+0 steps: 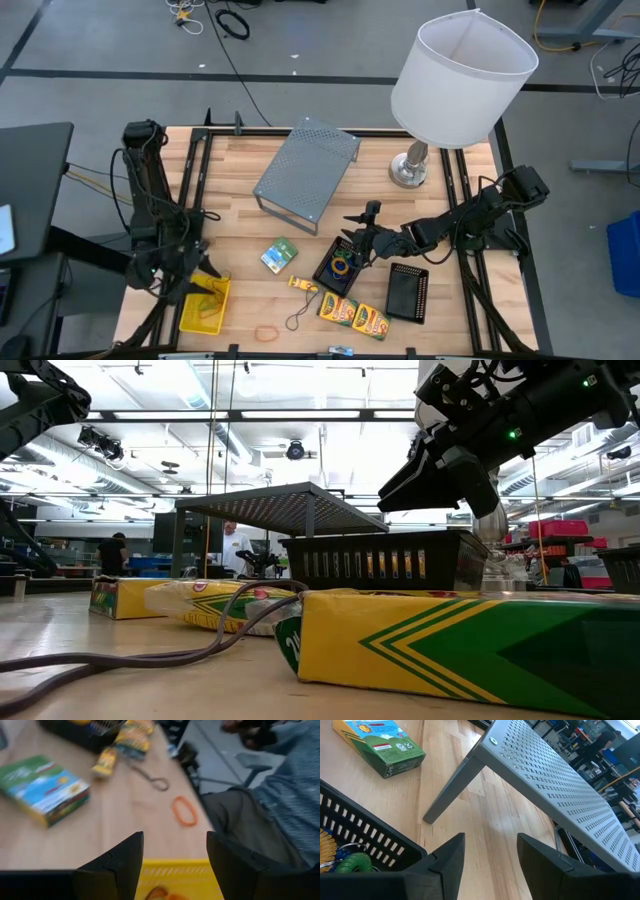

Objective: Pick & Place Office Desk Supplies
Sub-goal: Put the orange rubber band into the yellow bin

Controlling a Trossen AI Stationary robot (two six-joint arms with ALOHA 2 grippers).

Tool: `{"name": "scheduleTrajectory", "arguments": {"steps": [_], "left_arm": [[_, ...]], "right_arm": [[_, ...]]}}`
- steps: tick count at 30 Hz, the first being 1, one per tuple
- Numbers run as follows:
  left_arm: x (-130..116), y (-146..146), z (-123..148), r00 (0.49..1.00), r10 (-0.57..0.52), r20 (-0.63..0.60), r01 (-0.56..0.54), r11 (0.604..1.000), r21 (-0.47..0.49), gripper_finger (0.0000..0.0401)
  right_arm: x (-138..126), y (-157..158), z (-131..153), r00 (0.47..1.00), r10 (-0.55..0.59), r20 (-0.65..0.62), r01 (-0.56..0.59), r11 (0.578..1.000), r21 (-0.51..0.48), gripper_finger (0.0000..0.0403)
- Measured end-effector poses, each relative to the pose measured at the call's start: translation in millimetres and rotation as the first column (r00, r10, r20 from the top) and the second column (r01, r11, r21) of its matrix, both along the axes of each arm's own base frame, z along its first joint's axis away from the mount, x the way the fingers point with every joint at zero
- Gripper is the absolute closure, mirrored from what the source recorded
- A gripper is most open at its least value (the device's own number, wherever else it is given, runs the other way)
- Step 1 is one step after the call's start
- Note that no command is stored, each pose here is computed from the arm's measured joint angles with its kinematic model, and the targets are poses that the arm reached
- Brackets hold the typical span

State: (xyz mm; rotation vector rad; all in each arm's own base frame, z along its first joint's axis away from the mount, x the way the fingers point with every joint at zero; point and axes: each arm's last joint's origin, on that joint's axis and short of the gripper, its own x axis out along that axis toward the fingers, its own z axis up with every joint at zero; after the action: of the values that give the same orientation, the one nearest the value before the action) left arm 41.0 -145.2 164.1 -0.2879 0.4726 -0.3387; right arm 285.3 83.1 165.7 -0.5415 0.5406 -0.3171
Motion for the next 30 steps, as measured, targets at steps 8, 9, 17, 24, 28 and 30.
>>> {"name": "scheduleTrajectory", "arguments": {"steps": [8,9,17,24,28,30], "left_arm": [[6.6,-0.4,6.8,0.991,0.063,0.120,-0.069,0.997,0.046,0.0199],[9.4,0.4,6.6,0.990,0.079,0.118,-0.085,0.995,0.046,0.0199],[45.6,-0.6,0.9,0.997,0.078,0.024,-0.080,0.994,0.072,0.0181],[85.8,-18.6,8.5,0.998,0.006,-0.063,0.004,0.987,0.163,0.0175],[110.8,-34.2,3.7,0.989,-0.016,-0.146,0.044,0.982,0.185,0.0175],[121.9,-41.9,-1.3,0.982,-0.024,-0.188,0.061,0.979,0.195,0.0175]], "right_arm": [[0.0,0.2,0.0,1.000,0.002,0.000,-0.002,1.000,0.001,0.0215],[0.0,0.2,0.1,1.000,0.002,0.000,-0.002,1.000,0.001,0.0215],[0.0,0.0,0.0,1.000,0.002,0.000,-0.002,1.000,0.001,0.0215],[-1.0,-0.2,-1.6,1.000,0.000,-0.018,0.000,1.000,-0.003,0.0215],[-1.3,-0.4,-2.1,1.000,-0.001,-0.025,0.001,1.000,-0.006,0.0215],[-1.4,-0.4,-2.2,1.000,-0.002,-0.026,0.002,1.000,-0.007,0.0215]]}}
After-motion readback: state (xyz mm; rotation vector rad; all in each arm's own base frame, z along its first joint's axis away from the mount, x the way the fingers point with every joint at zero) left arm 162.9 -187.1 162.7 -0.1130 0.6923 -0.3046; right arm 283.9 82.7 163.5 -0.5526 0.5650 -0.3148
